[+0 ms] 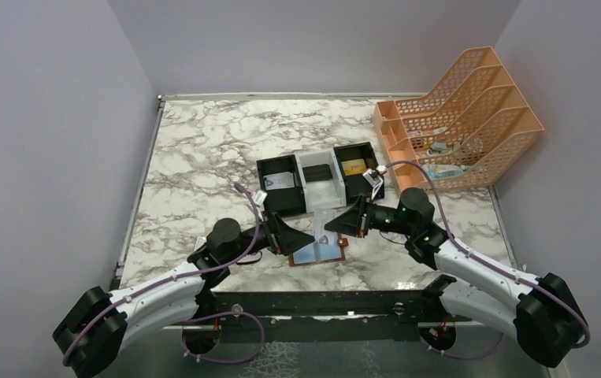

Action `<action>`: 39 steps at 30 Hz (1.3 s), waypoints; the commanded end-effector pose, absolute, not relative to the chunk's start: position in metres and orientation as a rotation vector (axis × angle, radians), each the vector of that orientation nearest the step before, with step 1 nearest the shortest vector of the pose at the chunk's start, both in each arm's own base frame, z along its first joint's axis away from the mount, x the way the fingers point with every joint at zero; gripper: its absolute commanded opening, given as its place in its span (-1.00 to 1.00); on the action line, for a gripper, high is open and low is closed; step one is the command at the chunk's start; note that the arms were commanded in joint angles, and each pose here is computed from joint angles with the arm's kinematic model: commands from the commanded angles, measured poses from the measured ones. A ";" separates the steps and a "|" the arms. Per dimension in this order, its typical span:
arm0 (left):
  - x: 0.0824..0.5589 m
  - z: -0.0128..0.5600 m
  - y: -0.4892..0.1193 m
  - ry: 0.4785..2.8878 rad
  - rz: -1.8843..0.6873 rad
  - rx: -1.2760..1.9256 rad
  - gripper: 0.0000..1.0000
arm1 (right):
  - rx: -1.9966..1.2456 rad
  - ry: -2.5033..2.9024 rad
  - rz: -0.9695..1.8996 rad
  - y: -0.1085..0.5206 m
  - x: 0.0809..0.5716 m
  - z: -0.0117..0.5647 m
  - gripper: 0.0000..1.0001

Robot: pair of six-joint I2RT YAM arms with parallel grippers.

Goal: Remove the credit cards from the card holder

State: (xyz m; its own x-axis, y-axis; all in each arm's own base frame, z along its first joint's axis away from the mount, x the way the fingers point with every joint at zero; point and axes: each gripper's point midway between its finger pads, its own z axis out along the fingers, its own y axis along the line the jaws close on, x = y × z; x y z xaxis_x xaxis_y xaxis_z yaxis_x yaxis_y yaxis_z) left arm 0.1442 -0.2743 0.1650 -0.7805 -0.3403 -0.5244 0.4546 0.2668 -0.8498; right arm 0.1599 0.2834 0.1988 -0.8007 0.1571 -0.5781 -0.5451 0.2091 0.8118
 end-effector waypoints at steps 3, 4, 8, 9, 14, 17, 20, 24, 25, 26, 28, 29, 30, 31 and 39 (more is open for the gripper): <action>0.159 0.158 -0.272 2.000 -1.393 0.130 0.99 | -0.343 1.897 1.501 0.277 0.175 0.206 -0.98; 0.163 0.155 -0.268 2.035 -1.339 0.119 0.98 | -0.345 1.894 1.489 0.276 0.176 0.206 -0.98; 0.177 0.140 -0.235 2.211 -0.981 0.089 0.99 | -0.364 1.871 1.442 0.271 0.177 0.206 -0.98; 0.181 0.140 -0.224 2.232 -0.888 0.077 0.99 | -0.366 1.863 1.428 0.270 0.178 0.205 -0.98; 0.188 0.148 -0.195 2.301 -0.623 0.137 0.99 | -0.412 1.834 1.345 0.268 0.186 0.201 -0.98; 0.193 0.150 -0.184 2.335 -0.514 0.144 0.99 | -0.427 1.852 1.308 0.269 0.192 0.194 -0.98; 0.200 0.153 -0.173 2.335 -0.417 0.146 0.99 | -0.446 1.857 1.293 0.271 0.196 0.194 -0.98; 0.209 0.155 -0.160 2.346 -0.320 0.160 0.99 | -0.477 1.847 1.262 0.271 0.199 0.193 -0.98; 0.211 0.155 -0.155 2.354 -0.293 0.159 0.99 | -0.484 1.844 1.248 0.271 0.200 0.190 -0.98; 0.215 0.156 -0.149 2.357 -0.267 0.150 0.99 | -0.489 1.844 1.238 0.271 0.202 0.188 -0.98; 0.222 0.159 -0.138 2.357 -0.230 0.134 0.99 | -0.514 1.843 1.230 0.272 0.203 0.188 -0.98; 0.225 0.161 -0.131 2.353 -0.212 0.108 0.99 | -0.528 1.838 1.234 0.273 0.202 0.189 -0.98; 0.228 0.165 -0.125 2.341 -0.206 0.081 0.99 | -0.544 1.830 1.237 0.274 0.202 0.191 -0.98; 0.232 0.168 -0.119 2.329 -0.201 0.054 0.99 | -0.553 1.824 1.238 0.275 0.202 0.193 -0.98; 0.259 0.167 -0.058 2.277 -0.108 -0.187 0.99 | -0.644 1.775 1.151 0.279 0.216 0.209 -0.98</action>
